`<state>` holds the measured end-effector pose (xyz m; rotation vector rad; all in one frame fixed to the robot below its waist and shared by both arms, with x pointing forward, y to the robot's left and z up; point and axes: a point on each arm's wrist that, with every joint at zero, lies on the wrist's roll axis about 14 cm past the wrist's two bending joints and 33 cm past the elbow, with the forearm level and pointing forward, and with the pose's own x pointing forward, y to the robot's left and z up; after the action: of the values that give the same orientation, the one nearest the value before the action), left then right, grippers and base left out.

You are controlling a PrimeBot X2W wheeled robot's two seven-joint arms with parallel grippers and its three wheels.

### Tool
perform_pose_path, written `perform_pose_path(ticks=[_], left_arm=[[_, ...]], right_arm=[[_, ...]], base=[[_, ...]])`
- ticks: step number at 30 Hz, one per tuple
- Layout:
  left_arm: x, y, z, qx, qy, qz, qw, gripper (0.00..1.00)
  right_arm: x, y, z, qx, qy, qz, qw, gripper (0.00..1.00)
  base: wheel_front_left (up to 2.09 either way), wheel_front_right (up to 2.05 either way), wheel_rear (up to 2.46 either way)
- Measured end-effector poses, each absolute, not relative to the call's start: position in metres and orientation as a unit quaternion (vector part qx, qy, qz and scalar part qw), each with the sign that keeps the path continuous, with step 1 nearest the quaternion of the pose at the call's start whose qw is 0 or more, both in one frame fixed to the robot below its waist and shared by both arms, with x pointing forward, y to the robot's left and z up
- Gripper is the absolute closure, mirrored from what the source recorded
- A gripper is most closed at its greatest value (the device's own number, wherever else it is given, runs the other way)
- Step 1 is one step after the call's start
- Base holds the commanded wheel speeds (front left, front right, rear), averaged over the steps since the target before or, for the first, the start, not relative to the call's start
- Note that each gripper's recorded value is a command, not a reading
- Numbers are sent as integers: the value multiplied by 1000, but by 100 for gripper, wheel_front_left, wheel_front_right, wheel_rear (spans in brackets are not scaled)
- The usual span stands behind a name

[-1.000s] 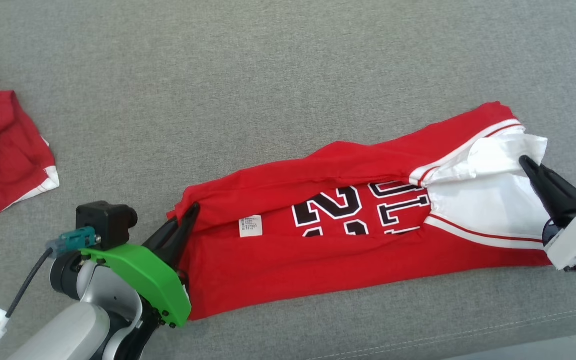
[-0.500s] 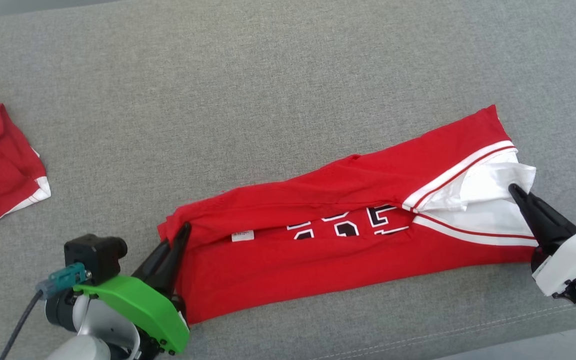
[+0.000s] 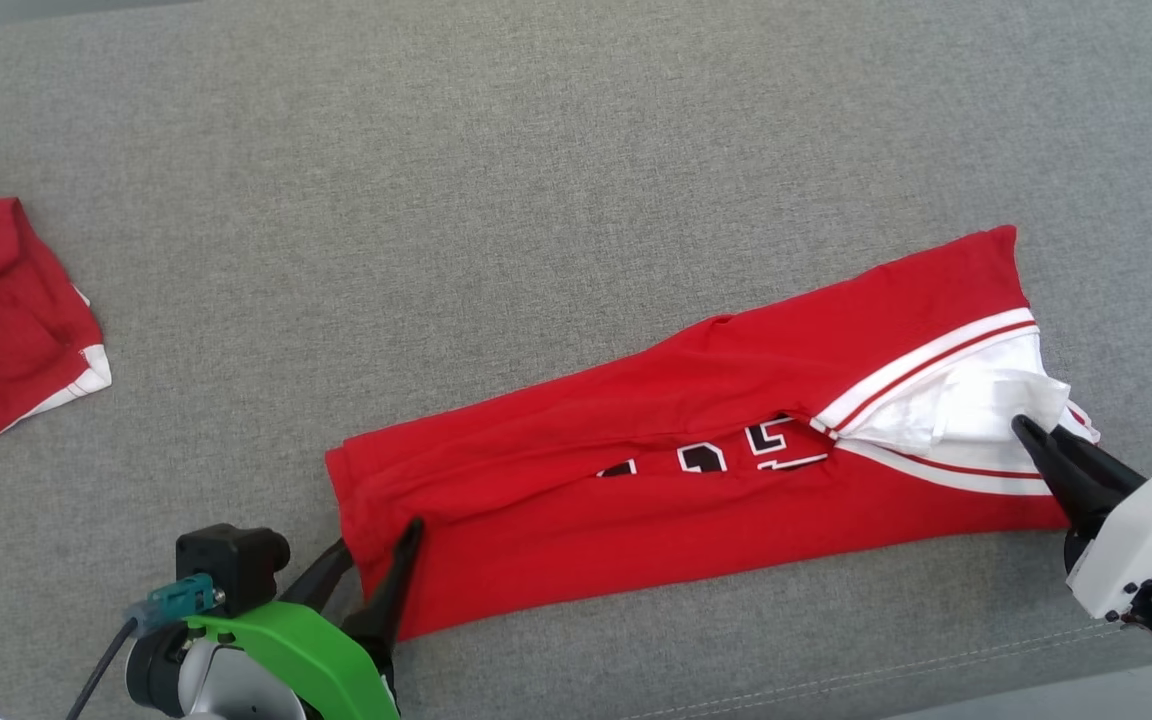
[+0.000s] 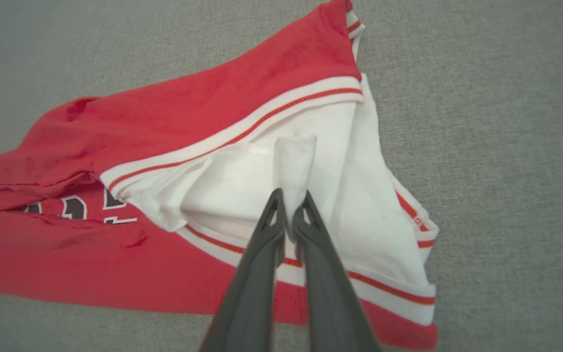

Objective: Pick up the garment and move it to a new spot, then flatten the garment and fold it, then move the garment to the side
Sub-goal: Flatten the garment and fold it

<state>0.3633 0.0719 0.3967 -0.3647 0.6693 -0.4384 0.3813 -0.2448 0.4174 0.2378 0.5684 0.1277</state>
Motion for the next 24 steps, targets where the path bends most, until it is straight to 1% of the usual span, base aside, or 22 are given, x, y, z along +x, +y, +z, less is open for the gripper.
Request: perform_pose_path(ticks=[5,7,12,17,24], left_arm=[[357,67,397,-174,323,-223,903,0],[353,70,396,-167,320,-219,906,0],[374,103,411,-126,233,-164,950,0],[384,117,424,-104,176,-135,970,0],[394,136,436,-90,133,-98,982,0]], right_arm=[[378,-258,420,101,297,55,948,0],[382,-271,433,102,282,40,953,0],[395,-297,455,79,267,11,960,0],[402,-291,435,74,312,11,947,0],[420,-282,406,69,361,13,930,0]], base=[[0,0,0],[0,0,0],[0,0,0],[0,0,0],[0,0,0]])
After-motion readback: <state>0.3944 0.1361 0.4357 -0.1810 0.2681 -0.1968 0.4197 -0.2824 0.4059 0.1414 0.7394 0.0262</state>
